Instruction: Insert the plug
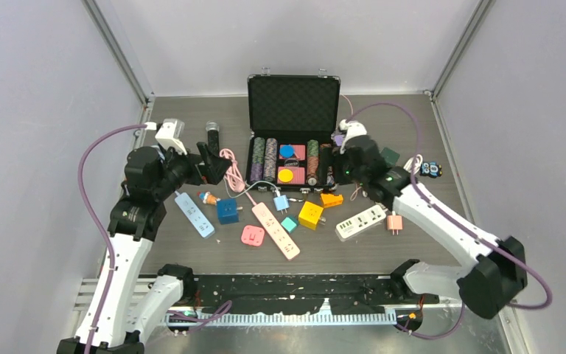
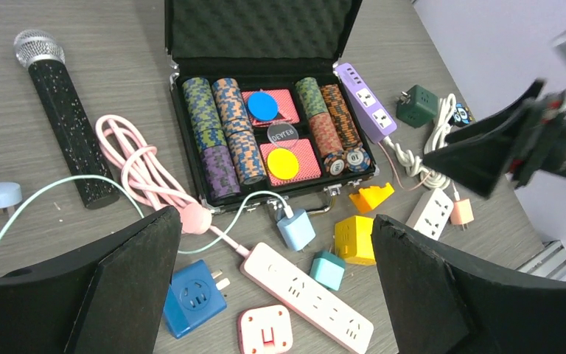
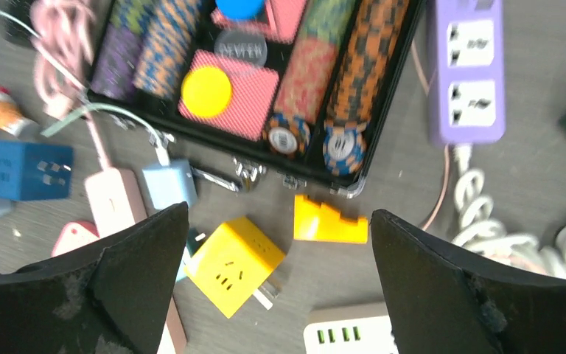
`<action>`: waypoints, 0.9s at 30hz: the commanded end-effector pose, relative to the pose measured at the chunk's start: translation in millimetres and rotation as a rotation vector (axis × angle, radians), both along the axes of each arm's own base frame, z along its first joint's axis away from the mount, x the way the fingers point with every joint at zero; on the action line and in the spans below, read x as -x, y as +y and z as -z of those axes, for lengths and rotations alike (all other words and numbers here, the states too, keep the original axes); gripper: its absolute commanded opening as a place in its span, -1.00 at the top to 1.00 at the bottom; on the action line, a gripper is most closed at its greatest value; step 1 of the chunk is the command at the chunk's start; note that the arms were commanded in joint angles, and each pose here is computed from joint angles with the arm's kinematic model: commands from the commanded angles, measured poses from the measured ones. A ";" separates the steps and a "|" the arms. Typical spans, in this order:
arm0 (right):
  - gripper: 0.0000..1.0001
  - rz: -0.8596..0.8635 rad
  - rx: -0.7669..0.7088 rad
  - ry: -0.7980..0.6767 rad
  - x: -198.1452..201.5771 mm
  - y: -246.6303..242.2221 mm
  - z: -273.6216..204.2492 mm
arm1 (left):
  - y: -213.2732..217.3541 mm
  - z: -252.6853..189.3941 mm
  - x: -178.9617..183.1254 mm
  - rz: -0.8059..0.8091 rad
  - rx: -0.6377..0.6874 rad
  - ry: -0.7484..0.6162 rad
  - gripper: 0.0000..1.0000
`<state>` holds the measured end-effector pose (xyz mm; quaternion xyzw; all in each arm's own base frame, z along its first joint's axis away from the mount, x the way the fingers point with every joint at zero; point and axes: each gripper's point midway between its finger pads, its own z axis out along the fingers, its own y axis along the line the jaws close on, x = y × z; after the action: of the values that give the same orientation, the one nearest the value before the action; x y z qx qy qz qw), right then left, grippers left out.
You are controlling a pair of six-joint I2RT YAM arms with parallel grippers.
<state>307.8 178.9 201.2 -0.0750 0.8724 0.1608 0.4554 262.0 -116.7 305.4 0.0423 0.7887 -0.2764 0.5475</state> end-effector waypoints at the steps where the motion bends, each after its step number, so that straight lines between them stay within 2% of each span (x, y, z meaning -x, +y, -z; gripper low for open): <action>1: -0.95 0.205 0.099 0.114 4.9 -4.1 37.6 | 0.7 -12.5 -7.5 -0.022 0.035 -0.045 -0.99; 7: -0.99 0.179 0.145 0.198 23.0 26.5 71.7 | 4.9 -4.8 -9.0 -0.048 0.025 -0.031 -0.99; 12: -0.99 0.159 0.106 0.261 34.3 51.8 91.7 | 10.4 4.4 -9.5 -0.083 0.017 -0.015 -0.99; 15: -0.95 0.241 0.078 0.312 37.7 57.1 101.0 | 13.4 8.9 -9.8 -0.101 0.012 -0.004 -0.99; 18: -0.94 0.318 0.127 0.376 47.3 54.0 119.0 | 15.0 11.0 -9.7 -0.111 0.009 0.002 -0.99; 27: -0.89 0.463 0.162 0.410 60.4 59.8 131.7 | 23.6 23.1 -6.9 -0.154 -0.015 0.029 -0.99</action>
<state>240.2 238.1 56.3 0.0623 0.9614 0.0121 0.2678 268.3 -100.1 280.1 -0.0051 0.8048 -0.2392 0.5431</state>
